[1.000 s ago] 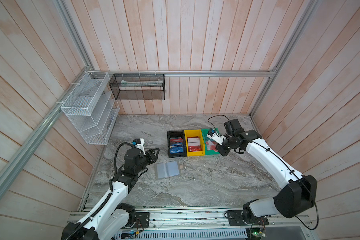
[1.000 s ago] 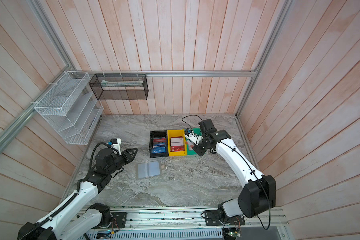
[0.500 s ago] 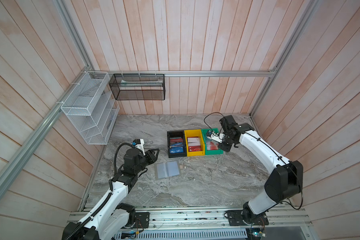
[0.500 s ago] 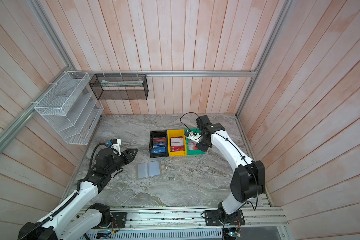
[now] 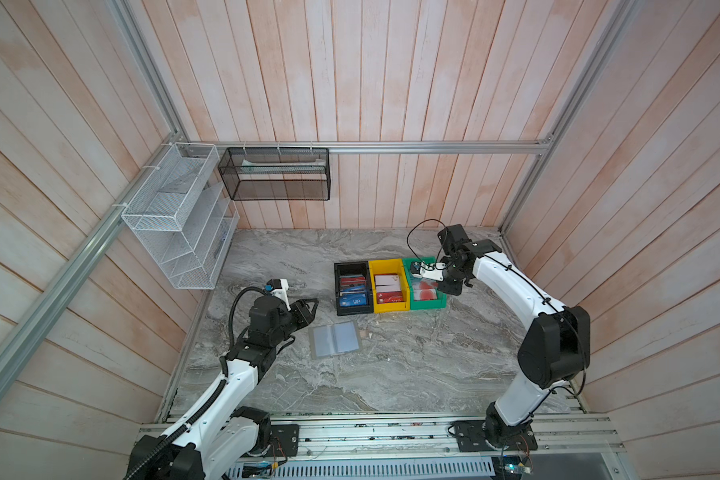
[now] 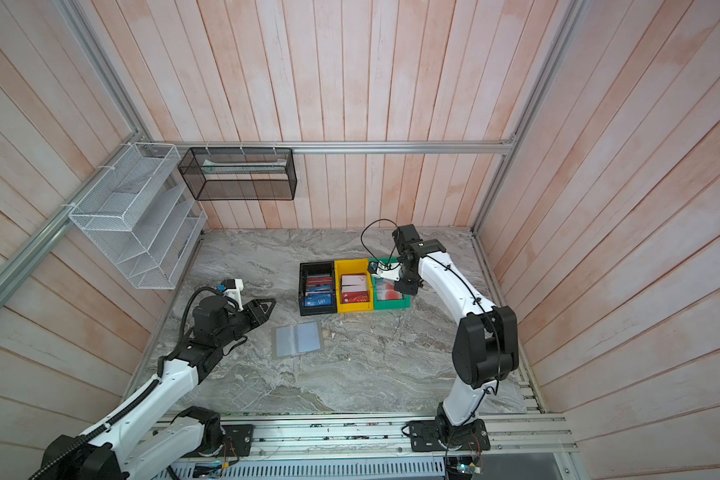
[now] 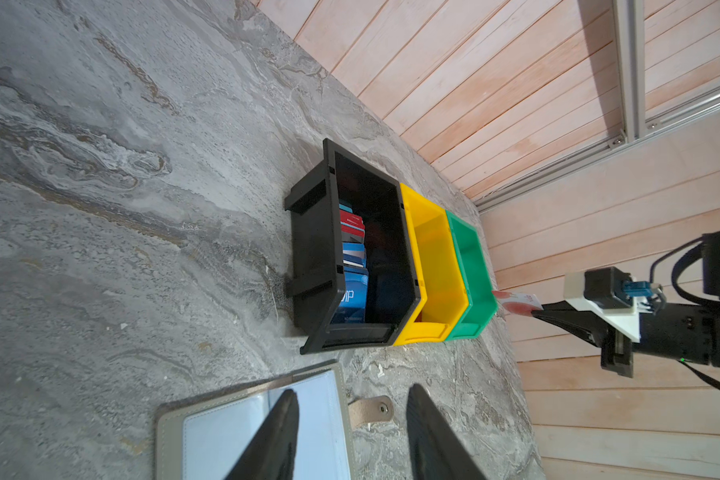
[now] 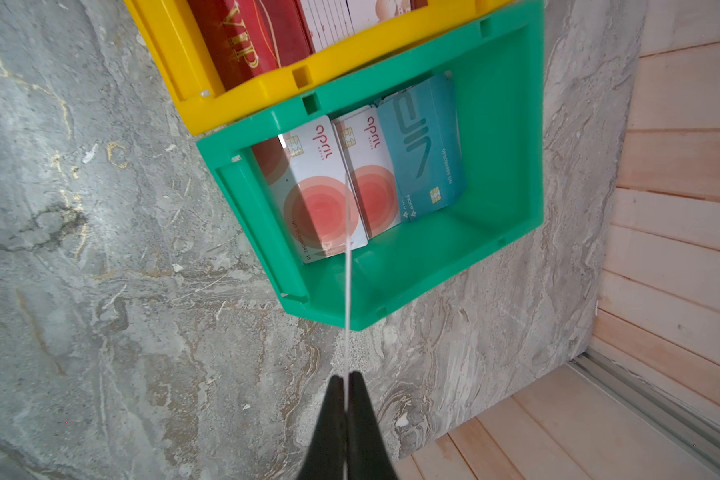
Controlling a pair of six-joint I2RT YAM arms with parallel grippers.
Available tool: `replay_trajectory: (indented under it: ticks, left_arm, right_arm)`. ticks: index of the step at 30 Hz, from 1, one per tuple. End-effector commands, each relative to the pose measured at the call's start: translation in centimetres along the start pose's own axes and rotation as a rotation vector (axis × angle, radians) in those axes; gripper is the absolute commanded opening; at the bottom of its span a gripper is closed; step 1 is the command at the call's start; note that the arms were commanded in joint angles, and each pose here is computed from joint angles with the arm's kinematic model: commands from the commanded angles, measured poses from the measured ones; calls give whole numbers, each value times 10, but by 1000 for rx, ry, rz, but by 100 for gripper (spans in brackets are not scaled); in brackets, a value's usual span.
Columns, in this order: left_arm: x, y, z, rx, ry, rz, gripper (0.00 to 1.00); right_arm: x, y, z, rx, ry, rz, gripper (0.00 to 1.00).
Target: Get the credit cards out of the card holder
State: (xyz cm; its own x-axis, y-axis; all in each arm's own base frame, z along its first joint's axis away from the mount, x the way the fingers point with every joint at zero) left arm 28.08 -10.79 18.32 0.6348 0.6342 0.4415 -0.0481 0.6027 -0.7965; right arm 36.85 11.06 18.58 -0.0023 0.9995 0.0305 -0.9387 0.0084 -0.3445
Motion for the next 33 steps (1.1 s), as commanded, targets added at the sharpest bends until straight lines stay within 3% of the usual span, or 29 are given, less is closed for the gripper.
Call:
replay_trajectory:
  ticks: [1,14,33]
  left_arm:
    - [3,1,-2,-4,-11,0,46]
    - [4,9,-7,19,-17,10,48]
    - [1,19,-19,34,13,24,49]
  right_arm:
    - [1,-1,-13,30,-8,58,0]
    - [5,-1,-52,118,5,107,0]
    - [10,11,-77,171,39,128,0]
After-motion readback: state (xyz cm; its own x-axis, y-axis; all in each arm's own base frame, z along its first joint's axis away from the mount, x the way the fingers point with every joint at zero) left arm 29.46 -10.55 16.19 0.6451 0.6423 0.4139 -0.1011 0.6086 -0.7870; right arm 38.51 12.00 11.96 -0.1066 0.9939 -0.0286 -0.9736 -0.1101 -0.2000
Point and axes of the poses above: each gripper's point midway between its finger pads, its own z axis back along the fingers, its own y axis along the line the jaws close on, x = y × z, the point moved 4 cm from there along z, back along the fingers, and after that the axes turned 12 degrees about z, right-handed, at the moved point
